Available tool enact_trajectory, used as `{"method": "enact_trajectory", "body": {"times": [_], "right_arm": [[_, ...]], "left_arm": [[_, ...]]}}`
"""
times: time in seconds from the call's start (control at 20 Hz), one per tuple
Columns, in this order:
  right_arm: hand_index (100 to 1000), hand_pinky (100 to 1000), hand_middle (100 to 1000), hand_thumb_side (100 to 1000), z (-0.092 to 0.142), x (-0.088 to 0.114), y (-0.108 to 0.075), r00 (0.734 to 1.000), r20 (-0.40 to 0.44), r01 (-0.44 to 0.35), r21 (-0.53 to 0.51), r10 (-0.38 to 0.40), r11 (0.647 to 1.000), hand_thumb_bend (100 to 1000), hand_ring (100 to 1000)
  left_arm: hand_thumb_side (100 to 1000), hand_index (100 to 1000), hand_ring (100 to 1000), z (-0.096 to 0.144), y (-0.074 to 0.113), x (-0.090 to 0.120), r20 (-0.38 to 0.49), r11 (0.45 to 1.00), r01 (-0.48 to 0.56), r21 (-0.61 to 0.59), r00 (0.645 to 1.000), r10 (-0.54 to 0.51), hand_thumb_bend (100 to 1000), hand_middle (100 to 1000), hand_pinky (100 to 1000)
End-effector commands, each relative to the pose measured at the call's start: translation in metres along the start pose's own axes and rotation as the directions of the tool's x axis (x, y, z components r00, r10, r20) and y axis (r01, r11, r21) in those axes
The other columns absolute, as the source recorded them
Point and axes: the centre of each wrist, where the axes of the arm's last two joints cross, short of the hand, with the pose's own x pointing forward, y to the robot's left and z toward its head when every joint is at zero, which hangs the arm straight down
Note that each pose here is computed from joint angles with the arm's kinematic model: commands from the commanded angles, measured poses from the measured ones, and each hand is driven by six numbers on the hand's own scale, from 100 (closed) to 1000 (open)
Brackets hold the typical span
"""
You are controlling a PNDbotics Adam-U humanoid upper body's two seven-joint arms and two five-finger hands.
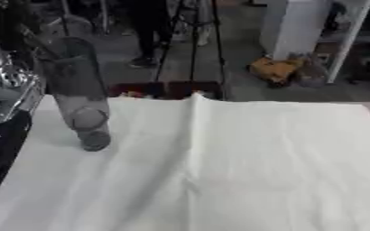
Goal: Arrange flowers into the vase.
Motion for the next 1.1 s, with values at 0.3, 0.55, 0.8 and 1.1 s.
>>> {"method": "enact_trajectory", "body": {"times": [0.3, 0.55, 0.8, 1.1], "right_arm": [[902, 837, 852, 1000, -0.006, -0.001, -0.009, 1.0, 0.014, -0.025, -0.015, 0.025, 1.0, 404, 882], [902, 836, 851, 1000, -0.006, -0.001, -0.009, 1.0, 0.011, -0.026, -0.016, 0.026, 1.0, 404, 881], [902, 836, 851, 1000, -0.005, -0.002, -0.009, 1.0, 0.007, -0.027, -0.016, 0.028, 0.999, 404, 881], [901, 836, 850, 1000, -0.005, -0.002, -0.009, 1.0, 0.003, -0.027, -0.017, 0.027, 0.999, 405, 881]], "left_arm": [[842, 197, 257, -0.019, 0.011, 0.01, 0.03, 0.998, 0.051, 0.022, 0.998, -0.052, 146, 200, 100], [836, 216, 375, -0.02, 0.015, 0.009, 0.021, 0.994, 0.108, 0.021, 0.994, -0.108, 151, 321, 114], [834, 214, 469, -0.02, 0.016, 0.009, 0.018, 0.989, 0.149, 0.015, 0.989, -0.15, 103, 423, 141], [846, 211, 484, -0.019, 0.018, 0.006, -0.001, 0.979, 0.204, 0.006, 0.979, -0.204, 100, 438, 150]]}}
